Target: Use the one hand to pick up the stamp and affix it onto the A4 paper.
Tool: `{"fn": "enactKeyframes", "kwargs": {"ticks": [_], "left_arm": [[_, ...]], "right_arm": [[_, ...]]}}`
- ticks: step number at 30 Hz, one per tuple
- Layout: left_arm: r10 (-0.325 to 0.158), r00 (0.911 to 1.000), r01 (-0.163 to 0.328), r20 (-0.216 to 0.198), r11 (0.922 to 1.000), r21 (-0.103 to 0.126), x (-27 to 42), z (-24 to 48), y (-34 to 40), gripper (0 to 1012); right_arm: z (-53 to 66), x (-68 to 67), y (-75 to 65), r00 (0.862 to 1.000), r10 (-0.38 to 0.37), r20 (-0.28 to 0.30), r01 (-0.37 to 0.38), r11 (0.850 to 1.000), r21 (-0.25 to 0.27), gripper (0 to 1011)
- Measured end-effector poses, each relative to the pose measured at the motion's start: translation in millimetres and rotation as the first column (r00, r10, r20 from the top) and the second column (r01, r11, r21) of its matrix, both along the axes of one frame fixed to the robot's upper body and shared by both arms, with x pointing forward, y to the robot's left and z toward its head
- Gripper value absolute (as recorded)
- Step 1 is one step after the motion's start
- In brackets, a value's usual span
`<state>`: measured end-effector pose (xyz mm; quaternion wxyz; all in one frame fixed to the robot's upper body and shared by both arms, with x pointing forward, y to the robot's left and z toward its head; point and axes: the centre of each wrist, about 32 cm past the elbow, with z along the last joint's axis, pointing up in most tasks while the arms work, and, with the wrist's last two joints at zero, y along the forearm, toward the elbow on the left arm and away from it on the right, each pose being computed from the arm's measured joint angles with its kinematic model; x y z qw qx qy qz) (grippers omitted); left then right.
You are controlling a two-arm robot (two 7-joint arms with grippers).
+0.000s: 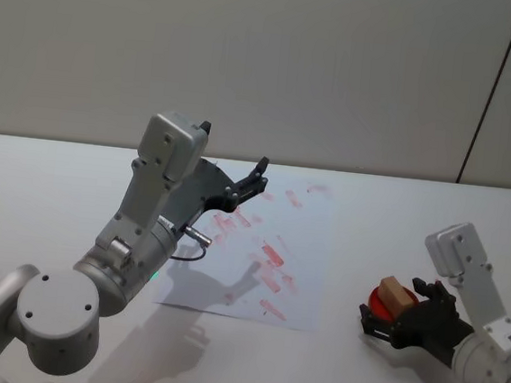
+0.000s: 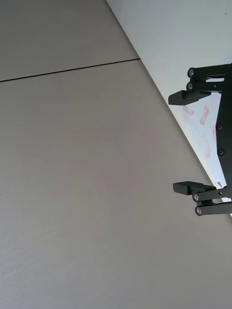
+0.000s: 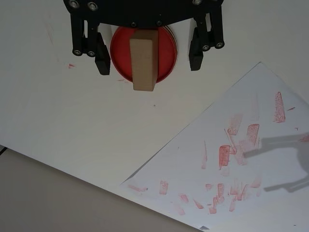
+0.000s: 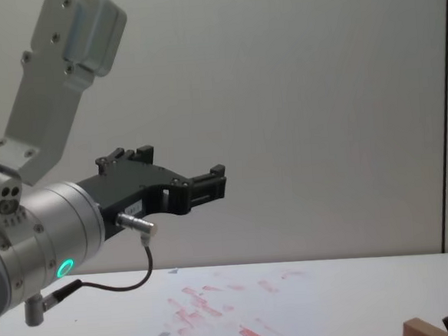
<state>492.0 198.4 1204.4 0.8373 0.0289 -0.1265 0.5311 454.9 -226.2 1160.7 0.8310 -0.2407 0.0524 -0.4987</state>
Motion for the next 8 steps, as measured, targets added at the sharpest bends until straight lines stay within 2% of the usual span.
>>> {"fn": "enactKeyframes", "kwargs": {"ticks": [8], "left_arm": [[0.0, 1.0, 0.0, 0.0, 1.0, 0.0, 0.0, 0.0, 0.0, 1003]], "right_arm": [[-0.3, 0.0, 0.1, 1.0, 0.0, -0.001, 0.0, 1.0, 0.0, 1001]]}}
